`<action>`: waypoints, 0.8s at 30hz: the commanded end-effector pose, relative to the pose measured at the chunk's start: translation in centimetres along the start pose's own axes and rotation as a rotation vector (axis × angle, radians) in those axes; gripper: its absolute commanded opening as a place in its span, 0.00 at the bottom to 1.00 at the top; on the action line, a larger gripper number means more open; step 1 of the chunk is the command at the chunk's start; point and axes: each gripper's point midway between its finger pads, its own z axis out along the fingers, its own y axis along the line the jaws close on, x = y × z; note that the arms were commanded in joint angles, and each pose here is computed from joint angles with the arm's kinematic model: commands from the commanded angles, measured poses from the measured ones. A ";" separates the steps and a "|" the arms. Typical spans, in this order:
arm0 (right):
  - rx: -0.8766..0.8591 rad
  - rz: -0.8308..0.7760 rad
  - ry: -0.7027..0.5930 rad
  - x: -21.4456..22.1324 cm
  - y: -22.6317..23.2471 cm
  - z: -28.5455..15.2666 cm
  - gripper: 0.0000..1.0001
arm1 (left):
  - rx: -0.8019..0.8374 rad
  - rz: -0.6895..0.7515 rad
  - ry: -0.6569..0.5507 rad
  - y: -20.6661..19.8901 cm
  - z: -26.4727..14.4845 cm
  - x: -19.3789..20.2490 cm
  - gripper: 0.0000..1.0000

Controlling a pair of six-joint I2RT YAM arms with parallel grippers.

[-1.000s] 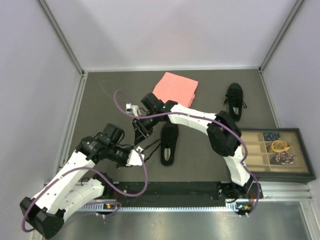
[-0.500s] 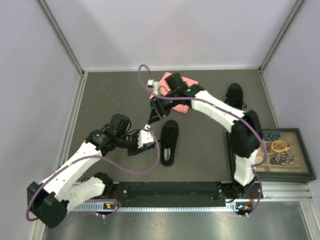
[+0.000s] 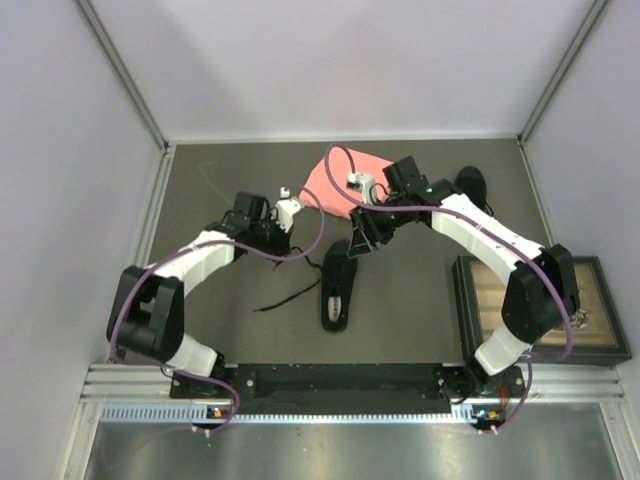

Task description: Tie the shoes

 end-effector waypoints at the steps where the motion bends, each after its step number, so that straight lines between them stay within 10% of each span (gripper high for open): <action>1: 0.028 -0.048 -0.007 0.6 0.4 -1.6 0.53 | -0.044 0.002 -0.032 2.4 0.5 -1.8 0.13; 2: 0.034 -0.042 0.006 0.9 0.3 -1.5 0.52 | -0.052 -0.011 -0.021 2.9 0.1 -1.3 0.33; 5: 0.046 -0.037 0.018 1.1 0.0 -1.6 0.46 | 0.061 0.001 -0.070 2.4 -2.7 -0.9 0.47; 12: 0.015 -0.013 0.040 1.6 0.0 -0.9 0.37 | 0.343 0.459 0.010 -4.3 -8.2 4.5 0.45; 24: 0.025 0.021 0.078 2.7 -0.6 -0.3 0.37 | 0.476 0.639 0.223 -8.3 -5.7 10.3 0.35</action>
